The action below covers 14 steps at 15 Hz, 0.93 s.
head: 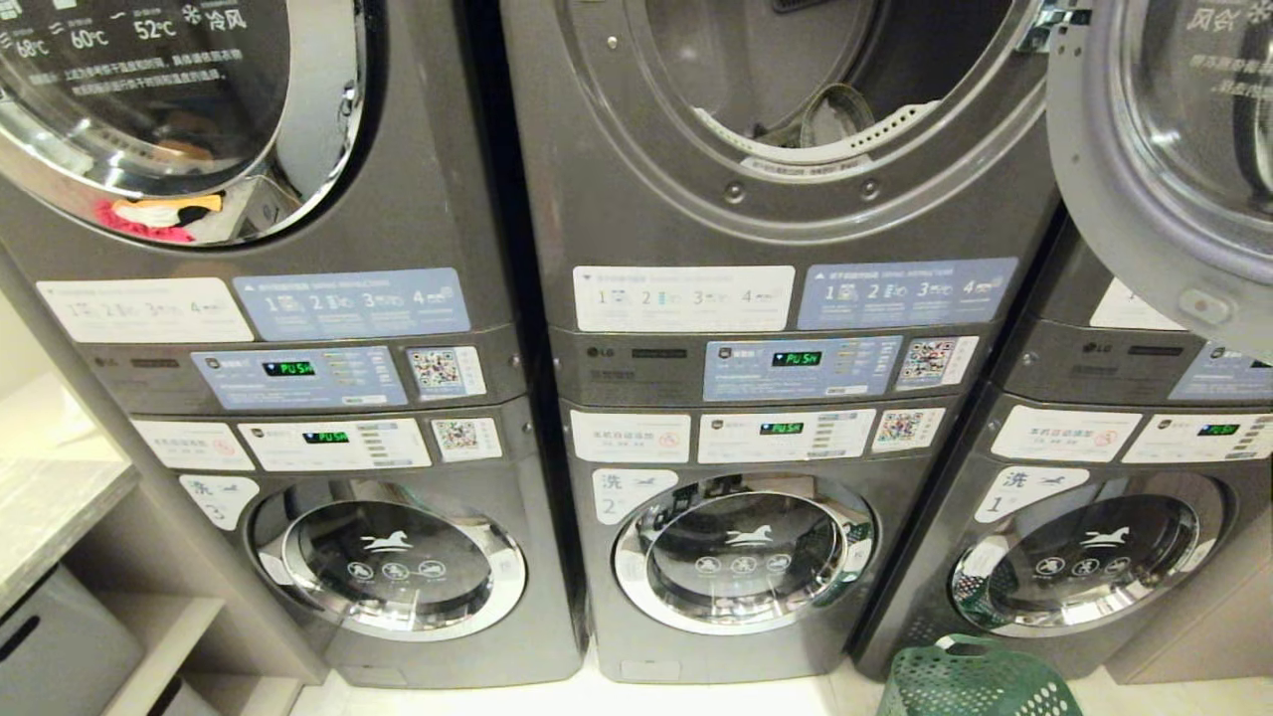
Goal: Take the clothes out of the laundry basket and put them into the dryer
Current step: Close the dryer
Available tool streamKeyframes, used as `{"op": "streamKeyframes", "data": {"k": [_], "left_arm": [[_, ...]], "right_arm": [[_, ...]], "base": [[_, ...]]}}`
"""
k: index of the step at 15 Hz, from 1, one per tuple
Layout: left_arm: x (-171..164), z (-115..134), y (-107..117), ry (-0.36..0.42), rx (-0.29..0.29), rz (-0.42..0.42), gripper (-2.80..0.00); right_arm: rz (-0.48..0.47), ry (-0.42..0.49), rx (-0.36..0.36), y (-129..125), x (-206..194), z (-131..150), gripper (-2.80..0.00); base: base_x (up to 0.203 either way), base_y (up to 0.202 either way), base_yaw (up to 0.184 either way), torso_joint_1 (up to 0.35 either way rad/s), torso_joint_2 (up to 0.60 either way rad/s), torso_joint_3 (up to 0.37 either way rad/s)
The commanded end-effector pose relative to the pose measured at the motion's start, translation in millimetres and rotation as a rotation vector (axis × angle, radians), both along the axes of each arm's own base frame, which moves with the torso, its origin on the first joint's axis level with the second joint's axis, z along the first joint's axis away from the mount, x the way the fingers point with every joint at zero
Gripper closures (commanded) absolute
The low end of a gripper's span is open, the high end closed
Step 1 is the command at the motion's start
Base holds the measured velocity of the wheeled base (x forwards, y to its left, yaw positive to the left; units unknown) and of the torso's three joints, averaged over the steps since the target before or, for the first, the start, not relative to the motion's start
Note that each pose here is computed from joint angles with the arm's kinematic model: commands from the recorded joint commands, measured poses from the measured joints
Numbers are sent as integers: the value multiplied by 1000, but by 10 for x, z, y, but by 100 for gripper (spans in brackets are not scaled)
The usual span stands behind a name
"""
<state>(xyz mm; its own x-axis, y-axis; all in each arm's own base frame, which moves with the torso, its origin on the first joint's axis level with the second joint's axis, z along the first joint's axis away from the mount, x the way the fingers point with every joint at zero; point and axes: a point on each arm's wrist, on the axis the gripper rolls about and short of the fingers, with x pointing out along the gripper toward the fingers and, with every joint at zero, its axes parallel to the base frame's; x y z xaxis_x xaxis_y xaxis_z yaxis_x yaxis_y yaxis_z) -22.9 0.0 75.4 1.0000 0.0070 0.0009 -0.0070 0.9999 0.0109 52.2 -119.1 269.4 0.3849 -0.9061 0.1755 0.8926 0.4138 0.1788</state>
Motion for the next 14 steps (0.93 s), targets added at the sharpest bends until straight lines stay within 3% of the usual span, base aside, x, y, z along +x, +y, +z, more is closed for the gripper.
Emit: {"op": "streamKeyframes", "data": {"k": [1,10,14], "left_arm": [[2,-4,0,2,0,1,0],[2,-4,0,2,-3,1,0],[2,-4,0,2,-3,1,0]], "right_arm": [[2,-3,-5,6,-2,4,0],[90,3,-38,240,-83,-77,0],[329,42,-73,279,-42,-38,0]], "base": [[0,-195,2,-2,6,2],[0,-196,2,3,3,3],[0,-163,0,3,2,3]]}}
